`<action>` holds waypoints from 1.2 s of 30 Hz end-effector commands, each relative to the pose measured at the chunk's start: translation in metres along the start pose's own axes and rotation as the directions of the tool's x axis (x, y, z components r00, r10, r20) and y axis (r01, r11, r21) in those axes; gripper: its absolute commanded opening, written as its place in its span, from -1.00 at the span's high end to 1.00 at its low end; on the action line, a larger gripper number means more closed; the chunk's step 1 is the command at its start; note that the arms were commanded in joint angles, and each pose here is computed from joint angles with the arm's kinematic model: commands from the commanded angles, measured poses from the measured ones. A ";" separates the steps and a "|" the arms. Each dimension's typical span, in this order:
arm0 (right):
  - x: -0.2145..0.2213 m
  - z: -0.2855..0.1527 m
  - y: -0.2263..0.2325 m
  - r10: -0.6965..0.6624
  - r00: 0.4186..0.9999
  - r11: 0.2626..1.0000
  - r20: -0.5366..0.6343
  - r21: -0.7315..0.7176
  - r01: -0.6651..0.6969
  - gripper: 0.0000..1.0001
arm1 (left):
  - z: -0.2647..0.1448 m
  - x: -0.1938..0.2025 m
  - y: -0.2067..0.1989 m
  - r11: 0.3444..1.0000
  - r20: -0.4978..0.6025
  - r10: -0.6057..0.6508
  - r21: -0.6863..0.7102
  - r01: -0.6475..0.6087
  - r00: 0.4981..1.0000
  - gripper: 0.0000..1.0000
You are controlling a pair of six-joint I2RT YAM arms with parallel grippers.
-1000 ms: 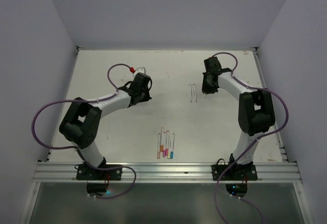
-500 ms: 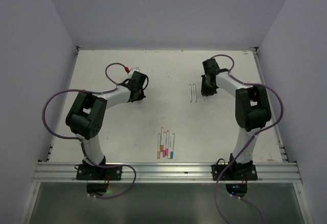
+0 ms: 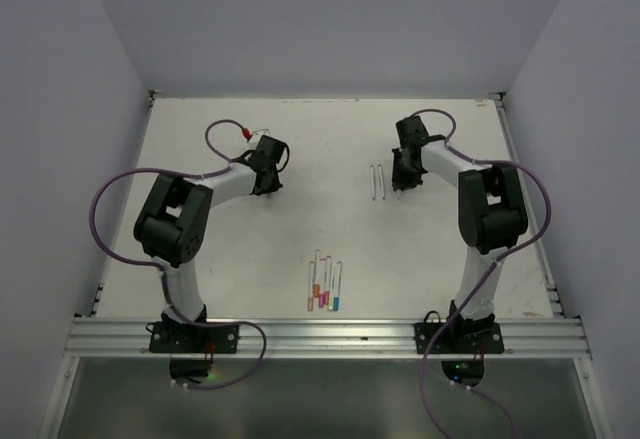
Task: Open the pen caps
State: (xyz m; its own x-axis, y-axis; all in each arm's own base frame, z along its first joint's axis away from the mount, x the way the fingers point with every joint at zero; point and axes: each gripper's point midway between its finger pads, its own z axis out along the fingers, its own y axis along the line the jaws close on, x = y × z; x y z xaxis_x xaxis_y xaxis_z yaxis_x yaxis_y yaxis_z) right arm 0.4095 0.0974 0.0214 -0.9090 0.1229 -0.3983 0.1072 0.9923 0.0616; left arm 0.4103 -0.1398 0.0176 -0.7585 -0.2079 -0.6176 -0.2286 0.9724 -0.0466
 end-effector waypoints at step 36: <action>-0.019 -0.030 0.018 -0.017 0.997 0.992 0.081 -0.124 0.027 0.21 | -0.119 -0.042 -0.023 0.933 0.166 -0.121 0.354 0.056 0.979 0.11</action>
State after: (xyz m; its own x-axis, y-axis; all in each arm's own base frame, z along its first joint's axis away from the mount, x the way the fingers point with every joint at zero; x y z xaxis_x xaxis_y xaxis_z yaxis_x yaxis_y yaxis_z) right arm 0.4147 0.1112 0.0208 -0.9125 0.1000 -0.3966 0.0535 0.9905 0.1267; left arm 0.3803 -0.1525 0.1094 -0.6495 -0.2795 -0.7072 -0.1128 0.9551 -0.2739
